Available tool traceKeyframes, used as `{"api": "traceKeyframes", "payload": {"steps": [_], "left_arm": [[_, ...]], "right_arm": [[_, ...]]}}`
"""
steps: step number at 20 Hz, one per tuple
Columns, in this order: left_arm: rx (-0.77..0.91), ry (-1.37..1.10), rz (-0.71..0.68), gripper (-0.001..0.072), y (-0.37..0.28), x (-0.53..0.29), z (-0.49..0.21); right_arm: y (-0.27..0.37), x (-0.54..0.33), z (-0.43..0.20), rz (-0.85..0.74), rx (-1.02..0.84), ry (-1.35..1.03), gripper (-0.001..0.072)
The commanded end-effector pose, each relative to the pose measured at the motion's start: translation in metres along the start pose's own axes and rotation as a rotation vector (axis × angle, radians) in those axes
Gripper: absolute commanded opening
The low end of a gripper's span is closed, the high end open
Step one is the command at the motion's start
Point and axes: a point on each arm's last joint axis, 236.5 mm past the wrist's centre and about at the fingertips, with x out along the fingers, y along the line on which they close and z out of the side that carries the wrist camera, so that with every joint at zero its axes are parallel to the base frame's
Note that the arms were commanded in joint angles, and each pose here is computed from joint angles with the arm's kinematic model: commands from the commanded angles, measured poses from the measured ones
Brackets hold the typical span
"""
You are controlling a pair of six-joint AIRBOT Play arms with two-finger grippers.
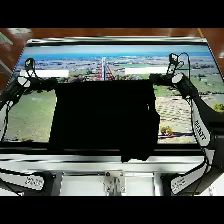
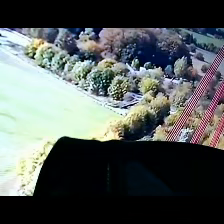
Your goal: Fold the shirts.
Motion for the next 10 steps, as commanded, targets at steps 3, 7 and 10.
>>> {"api": "traceKeyframes", "payload": {"steps": [3,7,10], "left_arm": [[0.015,0.206,-0.005,0.0046,0.005,0.001,-0.049],[-0.011,0.406,-0.014,0.0045,0.017,-0.019,-0.091],[0.011,0.539,0.009,0.0045,0.028,-0.034,-0.118]], "right_arm": [[0.009,-0.01,-0.032,0.047,0.009,0.152,0.0068],[-0.007,-0.039,-0.072,0.027,0.12,0.366,0.0067],[-0.012,-0.06,-0.113,0.016,0.132,0.561,0.0067]]}}
